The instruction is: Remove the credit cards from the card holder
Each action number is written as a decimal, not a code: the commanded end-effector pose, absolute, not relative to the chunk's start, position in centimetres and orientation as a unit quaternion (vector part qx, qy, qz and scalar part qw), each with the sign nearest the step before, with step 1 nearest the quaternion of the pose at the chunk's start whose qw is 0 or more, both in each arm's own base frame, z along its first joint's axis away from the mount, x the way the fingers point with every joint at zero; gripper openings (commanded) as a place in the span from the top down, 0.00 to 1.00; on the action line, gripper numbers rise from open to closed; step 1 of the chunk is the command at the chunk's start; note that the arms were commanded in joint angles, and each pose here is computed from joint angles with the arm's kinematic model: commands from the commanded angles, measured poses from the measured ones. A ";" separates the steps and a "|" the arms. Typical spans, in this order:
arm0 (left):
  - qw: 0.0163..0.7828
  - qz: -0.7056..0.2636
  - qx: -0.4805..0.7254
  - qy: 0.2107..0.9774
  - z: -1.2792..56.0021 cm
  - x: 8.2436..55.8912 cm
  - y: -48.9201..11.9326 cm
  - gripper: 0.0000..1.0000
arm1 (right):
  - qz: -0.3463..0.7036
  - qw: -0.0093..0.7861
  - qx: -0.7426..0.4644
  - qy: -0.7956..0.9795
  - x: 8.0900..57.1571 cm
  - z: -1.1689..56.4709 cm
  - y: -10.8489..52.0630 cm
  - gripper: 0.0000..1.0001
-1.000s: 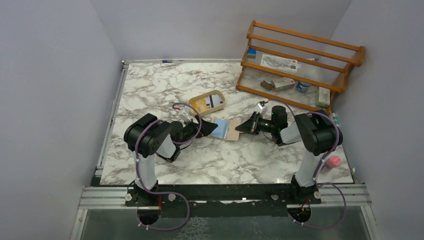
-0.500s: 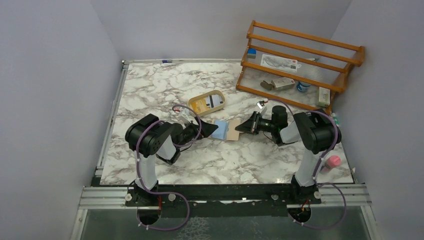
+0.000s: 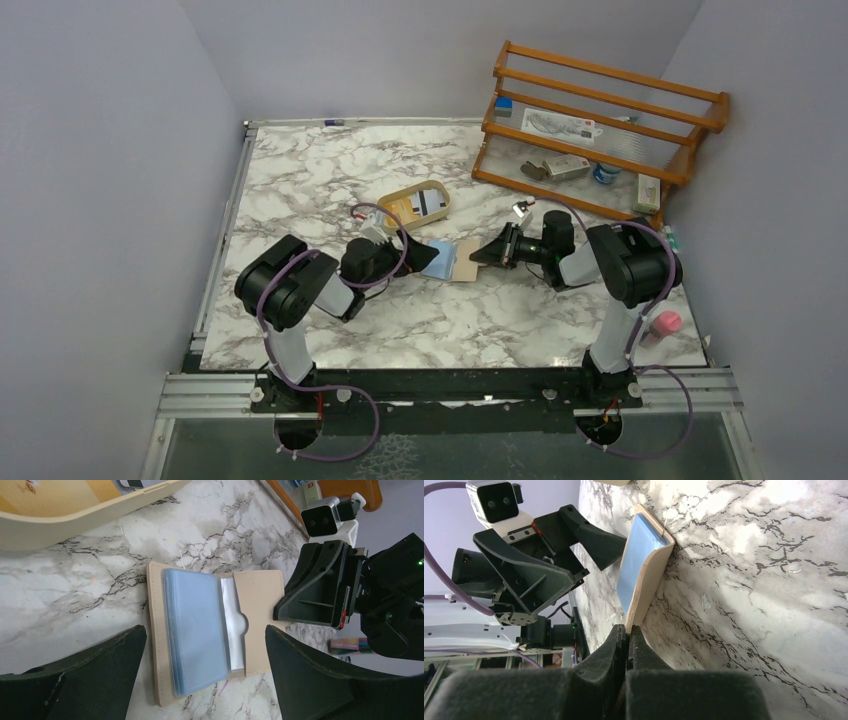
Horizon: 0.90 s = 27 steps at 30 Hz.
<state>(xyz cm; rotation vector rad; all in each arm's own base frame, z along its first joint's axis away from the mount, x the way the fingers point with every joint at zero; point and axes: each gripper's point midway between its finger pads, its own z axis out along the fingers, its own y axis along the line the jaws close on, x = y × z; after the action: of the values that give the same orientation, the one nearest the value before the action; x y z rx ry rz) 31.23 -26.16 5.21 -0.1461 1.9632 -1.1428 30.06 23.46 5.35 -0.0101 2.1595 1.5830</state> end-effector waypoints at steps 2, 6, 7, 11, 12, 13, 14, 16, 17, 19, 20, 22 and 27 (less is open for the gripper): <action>0.344 -0.377 -0.075 0.857 -1.7 29.0 -24.8 0.08 | 0.583 0.232 -0.021 0.779 30.2 5.8 23.8 1.00; 0.332 -0.387 -0.062 0.858 -1.9 28.6 -26.5 0.08 | 0.584 0.231 -0.020 0.778 30.3 5.9 23.8 0.99; 0.329 -0.390 -0.060 0.858 -1.9 28.4 -26.8 0.08 | 0.584 0.231 -0.020 0.778 30.3 5.9 23.8 0.99; 0.322 -0.410 -0.052 0.852 -1.1 28.1 -28.1 0.08 | 0.584 0.231 -0.022 0.778 30.3 5.9 23.8 0.99; 0.322 -0.417 -0.050 0.849 -0.7 28.1 -28.3 0.08 | 0.584 0.230 -0.022 0.778 30.3 5.9 23.8 0.99; 0.323 -0.423 -0.048 0.845 -0.2 28.1 -28.6 0.08 | 0.584 0.229 -0.022 0.778 30.2 5.8 23.8 1.00; 0.326 -0.428 -0.047 0.842 0.3 28.0 -28.6 0.08 | 0.584 0.229 -0.022 0.779 30.2 5.7 23.8 0.99; 0.334 -0.435 -0.046 0.835 1.4 28.1 -28.7 0.08 | 0.584 0.228 -0.021 0.779 30.2 5.7 23.8 0.99; 0.336 -0.437 -0.046 0.833 1.8 28.0 -28.6 0.08 | 0.584 0.228 -0.022 0.779 30.1 5.6 23.8 0.99; 0.339 -0.438 -0.046 0.831 2.2 27.9 -28.5 0.09 | 0.584 0.227 -0.021 0.779 30.1 5.6 23.8 0.99; 0.339 -0.436 -0.048 0.832 2.2 27.8 -28.3 0.10 | 0.585 0.227 -0.022 0.779 30.1 5.6 23.8 0.99; 0.341 -0.430 -0.054 0.834 2.0 27.6 -27.8 0.14 | 0.586 0.226 -0.023 0.778 30.1 5.6 23.9 0.99; 0.361 -0.416 -0.069 0.832 2.2 27.4 -26.4 0.32 | 0.587 0.222 -0.025 0.778 29.8 5.4 23.9 0.99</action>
<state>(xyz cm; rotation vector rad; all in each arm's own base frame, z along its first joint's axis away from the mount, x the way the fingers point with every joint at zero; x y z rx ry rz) 29.03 -28.35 5.02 -0.1277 2.0339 -1.1694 30.04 23.58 5.45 -0.0230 2.1580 1.5951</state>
